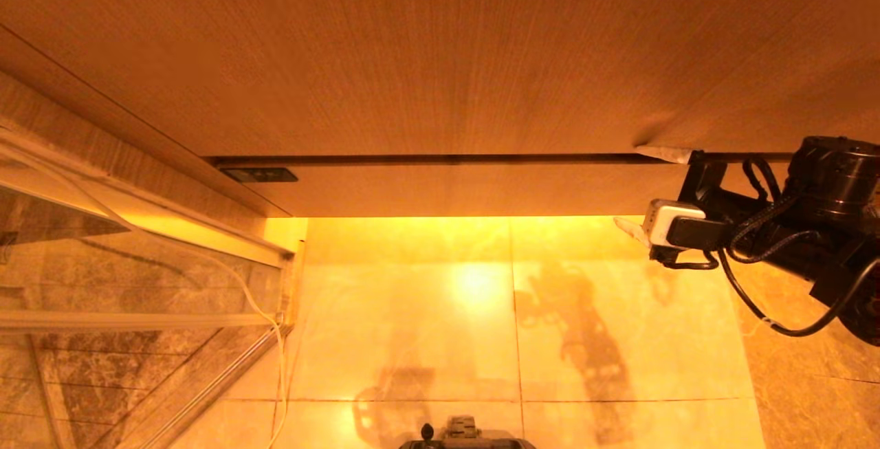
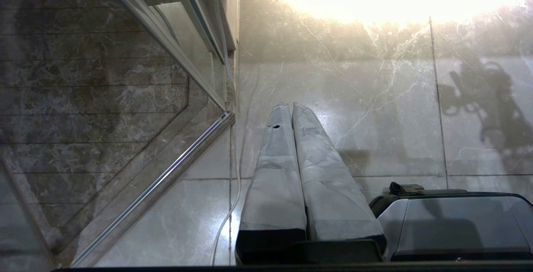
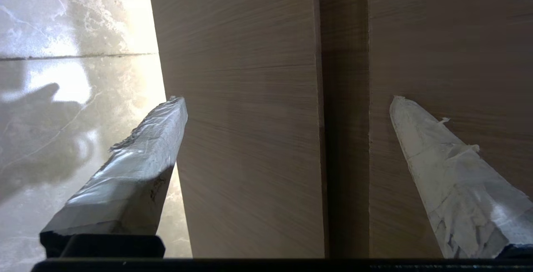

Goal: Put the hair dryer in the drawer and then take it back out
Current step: Pull open the drawer

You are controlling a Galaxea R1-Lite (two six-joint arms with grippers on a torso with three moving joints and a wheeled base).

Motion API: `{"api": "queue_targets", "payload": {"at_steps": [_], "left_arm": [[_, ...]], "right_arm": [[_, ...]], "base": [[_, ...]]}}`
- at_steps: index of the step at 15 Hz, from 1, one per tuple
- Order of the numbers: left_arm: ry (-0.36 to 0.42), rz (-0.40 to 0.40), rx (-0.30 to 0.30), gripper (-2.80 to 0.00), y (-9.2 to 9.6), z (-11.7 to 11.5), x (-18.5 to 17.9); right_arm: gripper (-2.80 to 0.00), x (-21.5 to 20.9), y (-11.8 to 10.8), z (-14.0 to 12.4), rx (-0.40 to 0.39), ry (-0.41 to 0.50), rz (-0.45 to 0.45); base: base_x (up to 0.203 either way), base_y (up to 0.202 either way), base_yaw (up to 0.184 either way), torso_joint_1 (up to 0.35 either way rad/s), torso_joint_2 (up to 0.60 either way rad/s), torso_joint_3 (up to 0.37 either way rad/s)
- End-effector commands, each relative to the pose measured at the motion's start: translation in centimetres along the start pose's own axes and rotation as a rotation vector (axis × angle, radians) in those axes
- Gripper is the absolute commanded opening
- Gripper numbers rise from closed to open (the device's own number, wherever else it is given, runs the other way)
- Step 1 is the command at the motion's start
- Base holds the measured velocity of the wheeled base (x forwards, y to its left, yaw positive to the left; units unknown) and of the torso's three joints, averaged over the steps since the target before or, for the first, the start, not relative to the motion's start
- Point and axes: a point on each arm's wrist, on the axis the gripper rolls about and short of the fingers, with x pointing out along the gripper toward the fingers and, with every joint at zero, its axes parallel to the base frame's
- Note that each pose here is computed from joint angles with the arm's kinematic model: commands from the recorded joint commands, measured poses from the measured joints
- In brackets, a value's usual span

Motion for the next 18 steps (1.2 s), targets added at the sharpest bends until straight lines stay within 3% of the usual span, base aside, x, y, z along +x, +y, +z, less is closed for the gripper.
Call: {"api": "queue_targets", "payload": {"at_steps": [1,5,18], "left_arm": [[0.0,0.0,0.0,-2.8,0.0,0.0,0.0],[-0.001,0.0,0.0,-2.8,0.0,0.0,0.0],[0.0,0.0,0.0,-2.8,0.0,0.0,0.0]], "right_arm": [[0.0,0.5,0.5,-0.2,-0.014,-0.001,0.021],[0.0,0.6,1.7,-0.3,0.012,0.009,0.139],[0.0,3.2,1.3,-1.3,-0.041,0.08,0.086]], "base": [[0.0,0.0,0.0,0.0,0.0,0.0],[0.0,0.0,0.0,0.0,0.0,0.0],[0.0,0.0,0.0,0.0,0.0,0.0]]}}
